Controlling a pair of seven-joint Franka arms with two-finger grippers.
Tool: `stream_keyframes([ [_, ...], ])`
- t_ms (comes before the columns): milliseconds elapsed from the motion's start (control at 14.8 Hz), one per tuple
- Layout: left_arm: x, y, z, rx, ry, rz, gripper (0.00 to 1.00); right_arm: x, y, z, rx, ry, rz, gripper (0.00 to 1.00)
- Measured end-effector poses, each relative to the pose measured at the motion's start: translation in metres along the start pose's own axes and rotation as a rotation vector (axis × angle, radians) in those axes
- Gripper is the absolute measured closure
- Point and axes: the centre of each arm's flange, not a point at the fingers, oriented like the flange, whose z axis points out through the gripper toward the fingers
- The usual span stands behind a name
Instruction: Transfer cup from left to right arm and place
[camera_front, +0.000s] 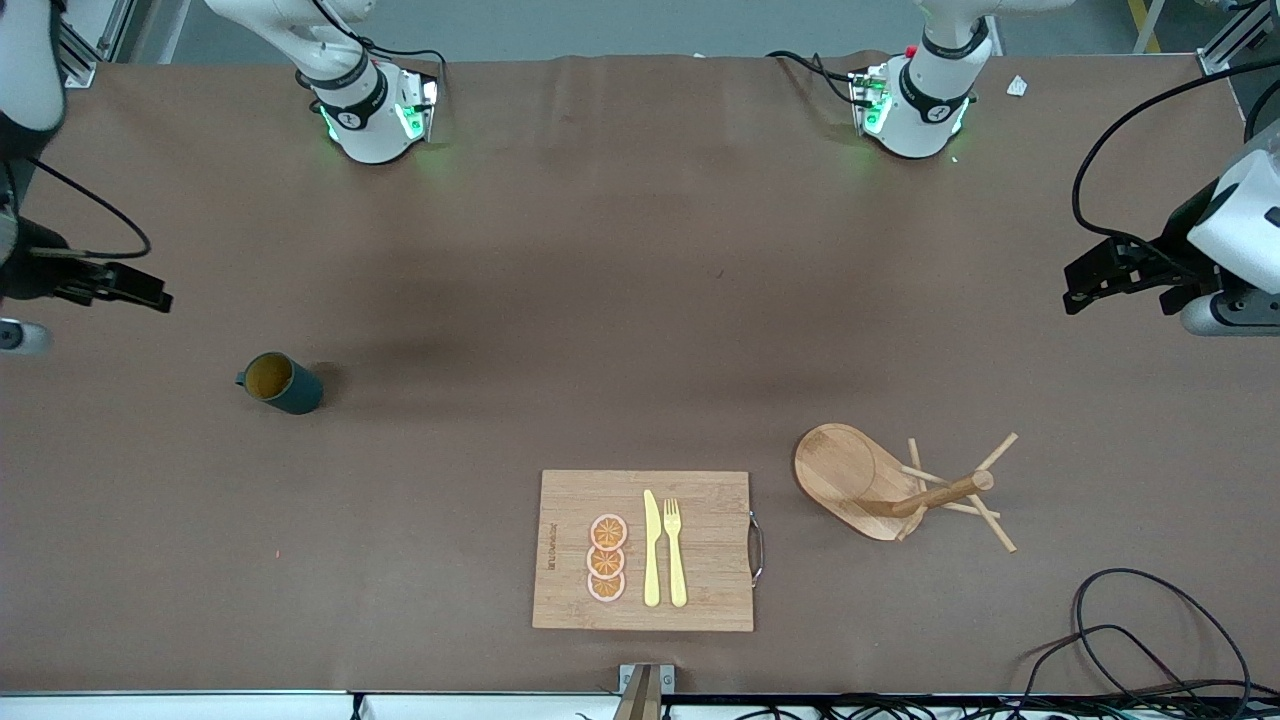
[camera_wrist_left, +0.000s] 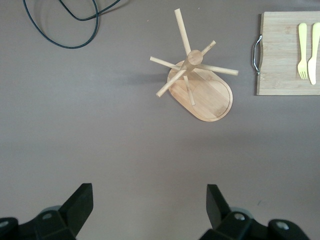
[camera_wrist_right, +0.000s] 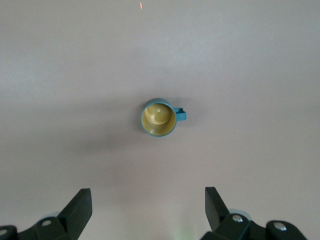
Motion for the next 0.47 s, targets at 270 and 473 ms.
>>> stream_keyframes([
  [270,0.000,-0.003,0.001,0.001,-0.002,-0.006,0.00,-0.009,0.002,-0.036,0.037,-0.008,0.014,0.00],
  [473,0.000,-0.003,0.001,0.001,-0.002,-0.006,0.00,-0.005,0.001,-0.036,0.042,-0.009,0.016,0.00],
])
